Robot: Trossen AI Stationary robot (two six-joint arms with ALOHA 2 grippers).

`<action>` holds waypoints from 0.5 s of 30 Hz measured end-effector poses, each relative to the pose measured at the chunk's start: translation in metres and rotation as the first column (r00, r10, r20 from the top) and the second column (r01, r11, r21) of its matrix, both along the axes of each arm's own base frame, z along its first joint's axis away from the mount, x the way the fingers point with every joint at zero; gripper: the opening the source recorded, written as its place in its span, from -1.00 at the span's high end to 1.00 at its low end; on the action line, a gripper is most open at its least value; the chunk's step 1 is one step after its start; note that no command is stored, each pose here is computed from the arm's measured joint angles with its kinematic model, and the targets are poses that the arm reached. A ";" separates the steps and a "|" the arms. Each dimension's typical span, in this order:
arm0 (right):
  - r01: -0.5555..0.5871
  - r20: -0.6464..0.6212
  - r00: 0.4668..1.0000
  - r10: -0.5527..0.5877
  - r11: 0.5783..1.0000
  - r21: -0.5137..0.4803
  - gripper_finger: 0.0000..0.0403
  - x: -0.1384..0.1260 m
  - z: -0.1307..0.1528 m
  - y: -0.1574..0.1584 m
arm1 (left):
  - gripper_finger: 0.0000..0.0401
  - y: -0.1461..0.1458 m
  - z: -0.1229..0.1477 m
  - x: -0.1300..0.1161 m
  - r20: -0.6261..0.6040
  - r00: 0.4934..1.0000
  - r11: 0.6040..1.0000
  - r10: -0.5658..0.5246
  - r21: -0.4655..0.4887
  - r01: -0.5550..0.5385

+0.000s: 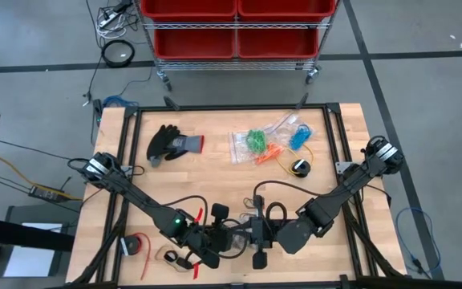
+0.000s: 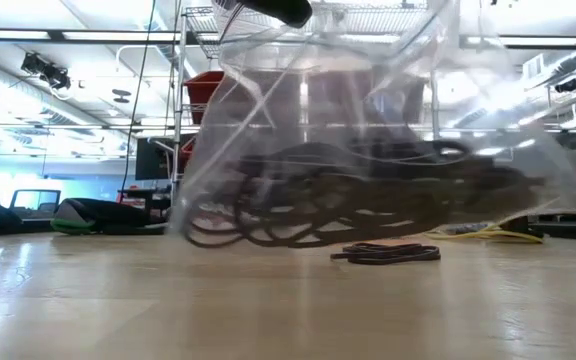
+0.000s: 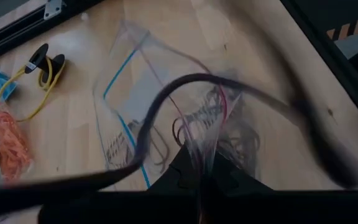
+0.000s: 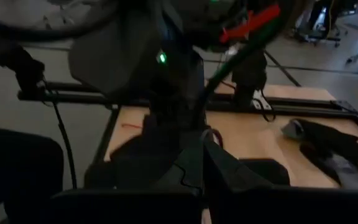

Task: Sort rubber bands
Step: Put the black rubber band into the transparent zip bag

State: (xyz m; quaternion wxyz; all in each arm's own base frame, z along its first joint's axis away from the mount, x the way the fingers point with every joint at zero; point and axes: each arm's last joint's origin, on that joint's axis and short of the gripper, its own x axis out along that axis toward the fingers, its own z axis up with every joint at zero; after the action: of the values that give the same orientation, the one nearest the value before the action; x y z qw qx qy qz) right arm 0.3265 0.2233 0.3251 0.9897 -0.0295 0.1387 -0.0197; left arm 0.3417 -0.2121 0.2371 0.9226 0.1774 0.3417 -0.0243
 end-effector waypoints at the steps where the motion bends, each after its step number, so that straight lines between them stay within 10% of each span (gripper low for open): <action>1: 0.003 -0.009 1.000 -0.003 1.000 -0.007 1.00 0.000 -0.001 0.000 | 0.99 0.000 0.000 0.000 0.000 1.000 1.000 0.000 0.000 0.000; 15: 0.106 0.002 0.994 -0.107 0.992 -0.070 1.00 0.006 -0.001 -0.013 | 0.99 0.000 0.000 0.000 0.003 1.000 1.000 0.008 -0.012 -0.008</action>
State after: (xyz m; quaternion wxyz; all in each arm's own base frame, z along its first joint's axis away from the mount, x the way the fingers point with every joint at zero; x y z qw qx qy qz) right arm 0.3321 0.2108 0.3237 0.9855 -0.0569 0.1401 -0.0773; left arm 0.3419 -0.2122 0.2373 0.9244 0.1705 0.3406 -0.0221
